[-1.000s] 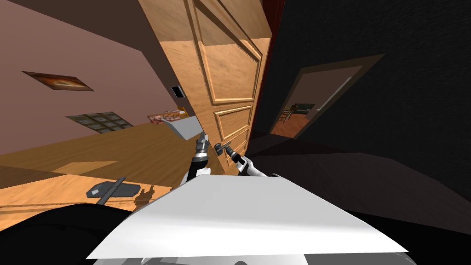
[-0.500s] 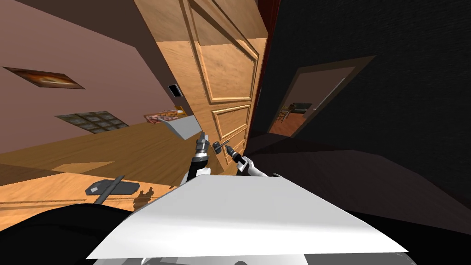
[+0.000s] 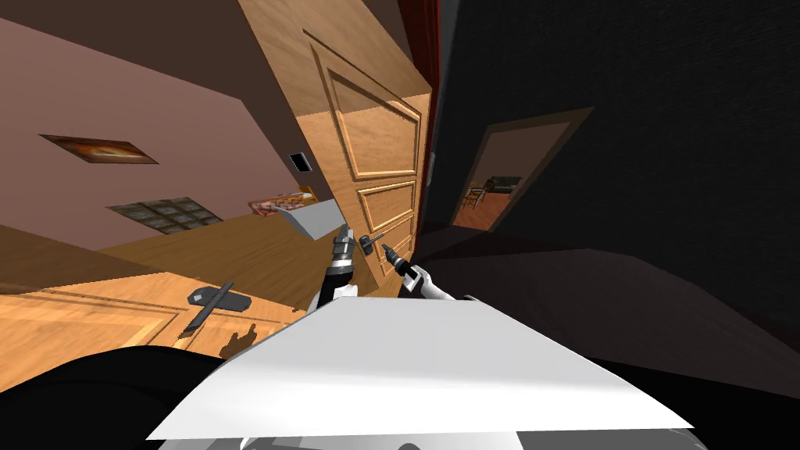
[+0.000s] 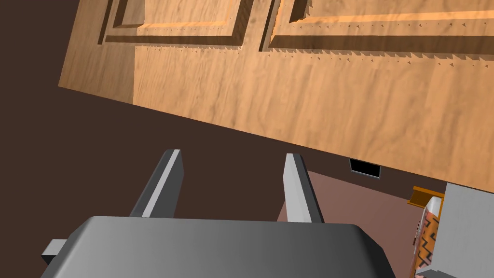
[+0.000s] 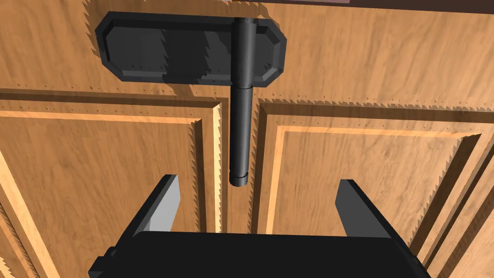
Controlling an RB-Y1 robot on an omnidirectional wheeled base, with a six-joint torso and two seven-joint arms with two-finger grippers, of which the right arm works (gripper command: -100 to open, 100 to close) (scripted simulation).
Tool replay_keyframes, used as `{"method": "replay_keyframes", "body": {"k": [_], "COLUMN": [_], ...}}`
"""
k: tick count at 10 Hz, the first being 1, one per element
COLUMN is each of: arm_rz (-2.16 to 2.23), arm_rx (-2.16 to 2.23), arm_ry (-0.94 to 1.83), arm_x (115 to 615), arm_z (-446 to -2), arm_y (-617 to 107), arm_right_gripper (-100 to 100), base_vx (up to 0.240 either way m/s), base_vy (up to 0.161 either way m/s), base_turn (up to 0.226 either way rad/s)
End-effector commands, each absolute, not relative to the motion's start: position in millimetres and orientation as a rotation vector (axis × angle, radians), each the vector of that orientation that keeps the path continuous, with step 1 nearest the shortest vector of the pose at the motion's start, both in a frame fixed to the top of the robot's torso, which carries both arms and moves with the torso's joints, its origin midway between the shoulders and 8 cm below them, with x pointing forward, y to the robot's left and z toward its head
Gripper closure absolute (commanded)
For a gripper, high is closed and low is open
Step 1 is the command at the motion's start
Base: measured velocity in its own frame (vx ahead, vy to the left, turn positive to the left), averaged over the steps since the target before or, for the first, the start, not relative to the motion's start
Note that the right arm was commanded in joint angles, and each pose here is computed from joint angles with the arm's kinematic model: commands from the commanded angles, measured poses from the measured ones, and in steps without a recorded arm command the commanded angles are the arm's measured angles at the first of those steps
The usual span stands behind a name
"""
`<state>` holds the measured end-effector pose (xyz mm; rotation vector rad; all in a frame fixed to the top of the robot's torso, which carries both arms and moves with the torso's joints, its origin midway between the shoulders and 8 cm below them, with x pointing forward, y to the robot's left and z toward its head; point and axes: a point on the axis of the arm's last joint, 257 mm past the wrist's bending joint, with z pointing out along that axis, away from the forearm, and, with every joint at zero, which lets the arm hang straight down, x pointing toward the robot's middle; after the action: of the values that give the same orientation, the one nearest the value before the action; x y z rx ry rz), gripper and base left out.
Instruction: Push the door open
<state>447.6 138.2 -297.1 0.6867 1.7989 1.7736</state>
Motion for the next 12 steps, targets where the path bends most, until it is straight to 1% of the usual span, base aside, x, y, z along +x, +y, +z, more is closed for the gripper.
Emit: {"method": "replay_keyframes", "body": {"k": [1, 6, 7, 8, 12], "arm_rz": [1.762, 1.772, 1.767, 1.767, 1.767], "arm_rx": [0.685, 0.696, 0.693, 0.693, 0.693], "arm_ry": [1.799, 1.774, 1.778, 1.778, 1.778], "arm_x": [449.9, 453.3, 452.9, 452.9, 452.9], "arm_z": [-299.4, -293.7, -295.1, -295.1, -295.1], "arm_y": [133.2, 138.5, 135.5, 135.5, 135.5], "arm_right_gripper": [-100, -100, -100, 100, 100], "base_vx": [0.130, 0.170, 0.063, -0.012, -0.014], "base_vy": [0.142, 0.185, 0.075, -0.011, -0.018], "base_turn": [0.023, 0.029, 0.000, -0.004, 0.003]}}
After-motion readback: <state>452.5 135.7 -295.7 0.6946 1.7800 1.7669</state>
